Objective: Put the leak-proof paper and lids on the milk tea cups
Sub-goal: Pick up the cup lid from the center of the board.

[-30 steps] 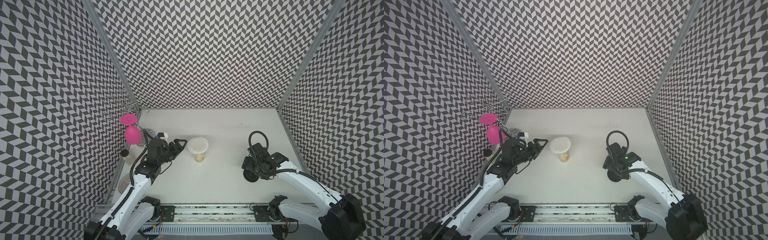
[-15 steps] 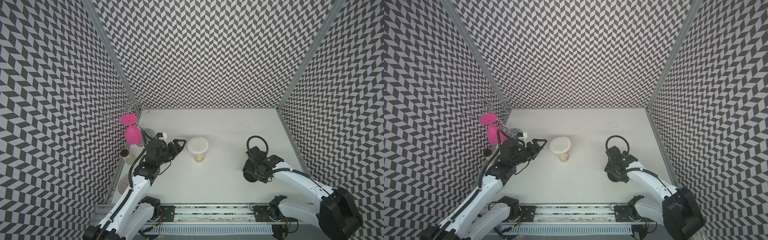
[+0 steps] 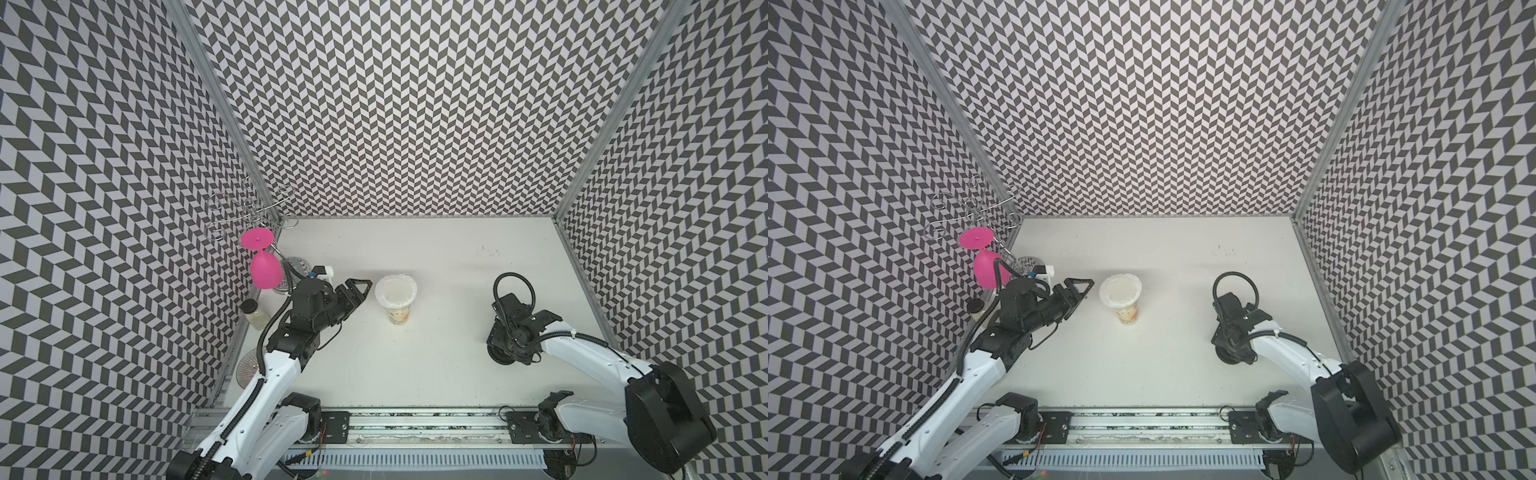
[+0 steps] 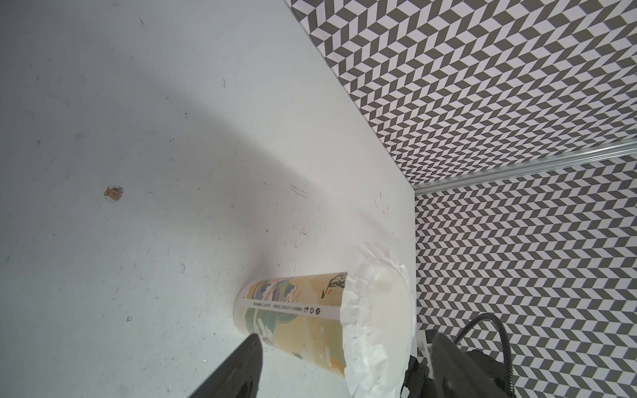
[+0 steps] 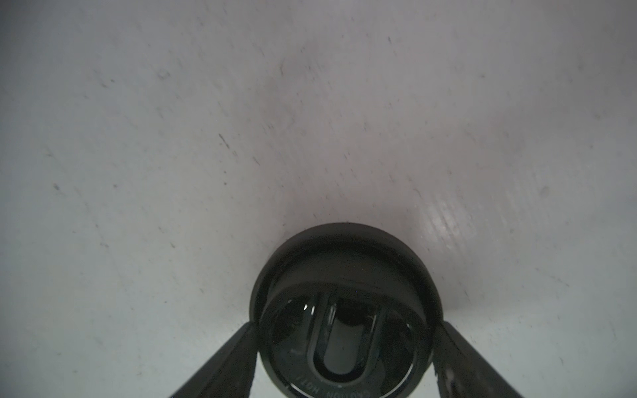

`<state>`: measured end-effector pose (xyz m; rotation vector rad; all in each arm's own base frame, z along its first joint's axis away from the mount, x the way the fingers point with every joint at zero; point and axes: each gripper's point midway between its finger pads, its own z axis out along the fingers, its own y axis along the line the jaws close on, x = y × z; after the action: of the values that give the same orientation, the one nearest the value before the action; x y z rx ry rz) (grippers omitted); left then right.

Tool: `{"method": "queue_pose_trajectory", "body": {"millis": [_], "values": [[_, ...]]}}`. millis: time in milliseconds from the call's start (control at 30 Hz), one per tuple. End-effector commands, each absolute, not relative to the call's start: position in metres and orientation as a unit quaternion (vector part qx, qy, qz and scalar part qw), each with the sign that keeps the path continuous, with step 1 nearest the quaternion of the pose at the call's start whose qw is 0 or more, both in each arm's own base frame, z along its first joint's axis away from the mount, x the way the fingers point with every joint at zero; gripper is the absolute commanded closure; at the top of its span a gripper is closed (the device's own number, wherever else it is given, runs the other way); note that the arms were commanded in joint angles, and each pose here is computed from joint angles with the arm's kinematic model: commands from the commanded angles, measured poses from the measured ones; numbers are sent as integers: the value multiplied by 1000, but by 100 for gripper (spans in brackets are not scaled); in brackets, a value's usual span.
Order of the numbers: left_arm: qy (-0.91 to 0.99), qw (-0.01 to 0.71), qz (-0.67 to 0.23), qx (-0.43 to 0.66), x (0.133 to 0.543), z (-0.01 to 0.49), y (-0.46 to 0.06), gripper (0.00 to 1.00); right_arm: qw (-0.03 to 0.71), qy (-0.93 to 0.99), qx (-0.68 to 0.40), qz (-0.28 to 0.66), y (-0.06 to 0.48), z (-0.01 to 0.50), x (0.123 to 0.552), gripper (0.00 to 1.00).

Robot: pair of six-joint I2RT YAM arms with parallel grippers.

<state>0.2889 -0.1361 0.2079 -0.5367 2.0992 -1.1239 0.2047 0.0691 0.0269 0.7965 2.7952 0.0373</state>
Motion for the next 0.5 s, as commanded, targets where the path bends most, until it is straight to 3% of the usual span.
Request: {"method": "queue_pose_trajectory", "body": {"millis": [0, 467], "values": [[807, 351, -432, -200, 289, 214, -135, 22, 114, 956, 268, 22, 72, 23, 209, 21], [807, 351, -431, -200, 288, 214, -133, 22, 98, 958, 270, 25, 72, 18, 205, 28]]}}
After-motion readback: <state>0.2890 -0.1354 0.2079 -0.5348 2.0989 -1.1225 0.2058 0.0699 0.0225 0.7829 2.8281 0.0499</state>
